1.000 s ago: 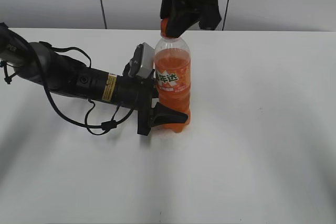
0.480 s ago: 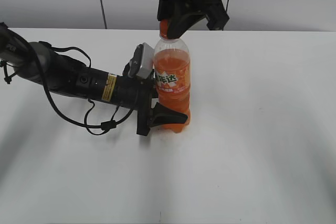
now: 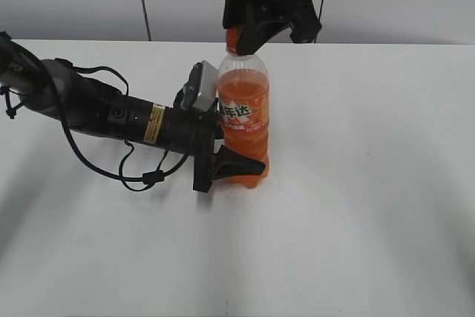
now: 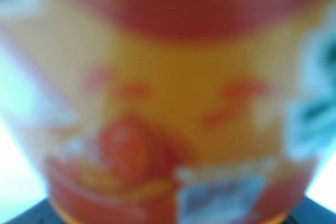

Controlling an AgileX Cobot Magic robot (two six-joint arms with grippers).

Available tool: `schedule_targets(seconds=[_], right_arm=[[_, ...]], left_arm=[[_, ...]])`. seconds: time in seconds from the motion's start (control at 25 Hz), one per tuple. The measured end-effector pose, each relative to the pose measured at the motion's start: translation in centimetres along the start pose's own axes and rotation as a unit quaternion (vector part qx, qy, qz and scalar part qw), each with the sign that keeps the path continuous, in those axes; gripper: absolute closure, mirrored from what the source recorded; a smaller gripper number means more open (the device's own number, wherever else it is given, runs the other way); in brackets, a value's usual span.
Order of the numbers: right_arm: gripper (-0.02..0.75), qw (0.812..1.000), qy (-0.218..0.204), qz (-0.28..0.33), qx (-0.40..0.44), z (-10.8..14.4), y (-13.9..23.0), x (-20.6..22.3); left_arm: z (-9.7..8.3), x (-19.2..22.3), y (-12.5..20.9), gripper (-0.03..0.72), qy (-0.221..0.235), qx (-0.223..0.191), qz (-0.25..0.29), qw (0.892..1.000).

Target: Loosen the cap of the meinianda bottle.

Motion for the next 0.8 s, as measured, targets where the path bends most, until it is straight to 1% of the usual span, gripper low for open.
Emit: schedule_targets(seconds=[0.48,0.68,0.8], right_arm=[[0.433,1.000,0.001,0.000,0.017,-0.02,0.00,0.00],[0.363,1.000,-0.003,-0.001,0.027,0.04,0.03,0.22],[0.347,0.999,-0.003,-0.001,0.032,0.04,0.02,0.22]], left_arm=[[-0.02,0.00,0.01,0.279,0.001,-0.001,0.000,1.000],[-0.07,0.00,0.03,0.279,0.003,-0.001,0.001,1.000],[-0.09,0.00,0.05,0.279,0.003,0.000,0.002,1.000]])
Point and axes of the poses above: a point on each arm's last joint axis where the gripper is mounted, x pointing out along that axis toward the gripper, z along the wrist's bending axis when the last joint is at zero, y = z × x, the point moved 4 cm from there along x, pointing out along that axis toward the gripper, and after that the axes turned 5 degrees about -x, right-handed, at the moved point
